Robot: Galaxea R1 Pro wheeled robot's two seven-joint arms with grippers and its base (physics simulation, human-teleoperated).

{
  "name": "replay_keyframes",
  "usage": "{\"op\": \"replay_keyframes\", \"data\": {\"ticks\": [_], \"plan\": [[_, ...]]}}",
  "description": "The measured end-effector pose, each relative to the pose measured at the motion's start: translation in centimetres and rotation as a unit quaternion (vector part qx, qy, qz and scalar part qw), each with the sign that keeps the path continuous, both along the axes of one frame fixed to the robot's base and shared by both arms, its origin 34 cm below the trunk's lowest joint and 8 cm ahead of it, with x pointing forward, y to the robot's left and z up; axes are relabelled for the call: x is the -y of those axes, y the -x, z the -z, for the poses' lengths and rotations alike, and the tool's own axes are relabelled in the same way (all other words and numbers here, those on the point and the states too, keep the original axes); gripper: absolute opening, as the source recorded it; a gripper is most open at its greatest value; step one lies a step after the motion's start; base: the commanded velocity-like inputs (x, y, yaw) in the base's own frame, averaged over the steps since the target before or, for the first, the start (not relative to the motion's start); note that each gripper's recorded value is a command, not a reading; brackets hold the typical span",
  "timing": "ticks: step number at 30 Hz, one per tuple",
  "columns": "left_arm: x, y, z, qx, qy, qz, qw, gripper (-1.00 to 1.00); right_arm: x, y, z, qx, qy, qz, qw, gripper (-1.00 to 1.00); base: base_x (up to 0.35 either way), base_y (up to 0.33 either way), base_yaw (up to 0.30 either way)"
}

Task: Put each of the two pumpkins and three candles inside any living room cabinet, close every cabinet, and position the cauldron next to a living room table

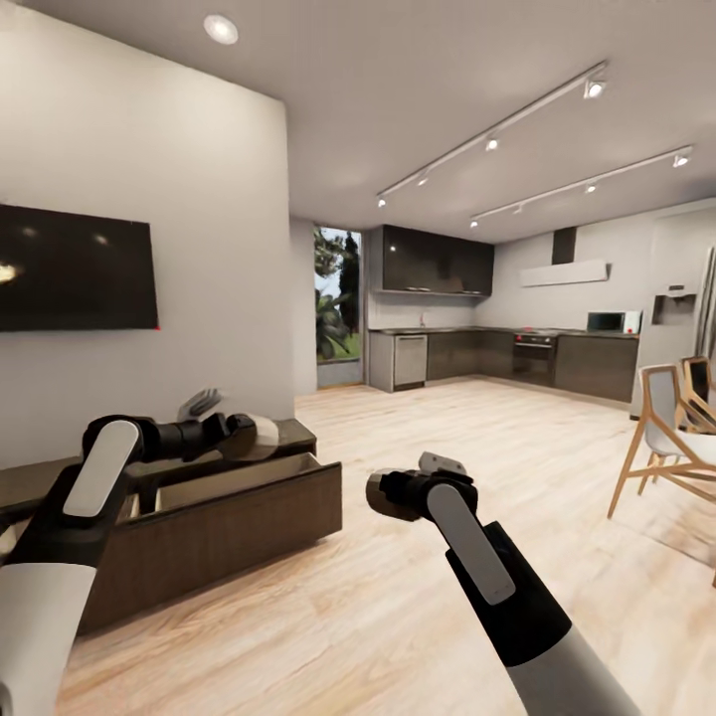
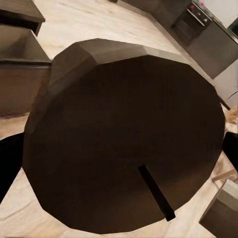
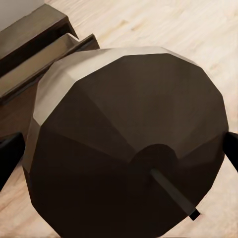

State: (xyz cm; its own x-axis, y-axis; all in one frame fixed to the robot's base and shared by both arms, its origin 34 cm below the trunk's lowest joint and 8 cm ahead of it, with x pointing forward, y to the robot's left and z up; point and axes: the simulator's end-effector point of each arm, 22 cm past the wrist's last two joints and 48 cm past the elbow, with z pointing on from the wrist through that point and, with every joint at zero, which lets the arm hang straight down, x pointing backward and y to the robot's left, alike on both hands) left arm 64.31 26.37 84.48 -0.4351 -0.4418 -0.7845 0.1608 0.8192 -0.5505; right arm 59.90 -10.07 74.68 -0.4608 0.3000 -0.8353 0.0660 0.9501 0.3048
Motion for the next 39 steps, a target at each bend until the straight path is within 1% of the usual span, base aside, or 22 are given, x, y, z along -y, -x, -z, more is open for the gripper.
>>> {"op": "replay_keyframes", "data": {"ticks": [3, 5, 12, 15, 18, 26, 32, 39], "plan": [[-0.9, 0.2, -0.1, -0.004, -0.012, -0.020, 0.9997, -1.00, 0.2, 0.2, -0.2, 0.001, 0.002, 0.002, 1.0000, -1.00, 0.000, 0.000, 0.283], [-1.2, 0.5, -0.3, -0.005, -0.015, -0.027, 0.9995, -1.00, 0.3, 0.3, -0.5, 0.003, 0.003, 0.003, 1.0000, -1.00, 0.000, 0.000, 0.277], [-1.9, 1.2, -1.3, 0.000, -0.024, -0.041, 0.9989, -1.00, 0.4, 0.8, -1.3, 0.008, 0.006, 0.004, 0.9999, -1.00, 0.000, 0.000, 0.262], [-2.2, 1.5, -1.7, 0.001, -0.029, -0.048, 0.9984, -1.00, 0.3, 1.1, -1.7, 0.013, 0.008, 0.004, 0.9999, -1.00, 0.000, 0.000, 0.112], [-2.1, 2.0, -2.3, 0.005, -0.030, -0.048, 0.9984, -1.00, 0.4, 1.4, -2.3, 0.018, 0.010, 0.005, 0.9998, -1.00, 0.000, 0.000, 0.032], [-2.0, 1.9, -3.0, 0.008, -0.032, -0.048, 0.9983, -1.00, 0.4, 1.2, -2.3, 0.012, 0.013, 0.005, 0.9998, -1.00, 0.000, -0.014, 0.005], [-2.2, 1.9, -2.9, 0.007, -0.031, -0.050, 0.9982, -1.00, 0.3, 1.2, -2.4, 0.012, 0.012, 0.005, 0.9998, -1.00, 0.000, -0.216, 0.014], [-2.0, 1.8, -2.8, 0.005, -0.033, -0.049, 0.9982, -1.00, 0.2, 1.2, -2.4, 0.012, 0.012, 0.004, 0.9999, -1.00, -0.006, -0.278, 0.209]]}}
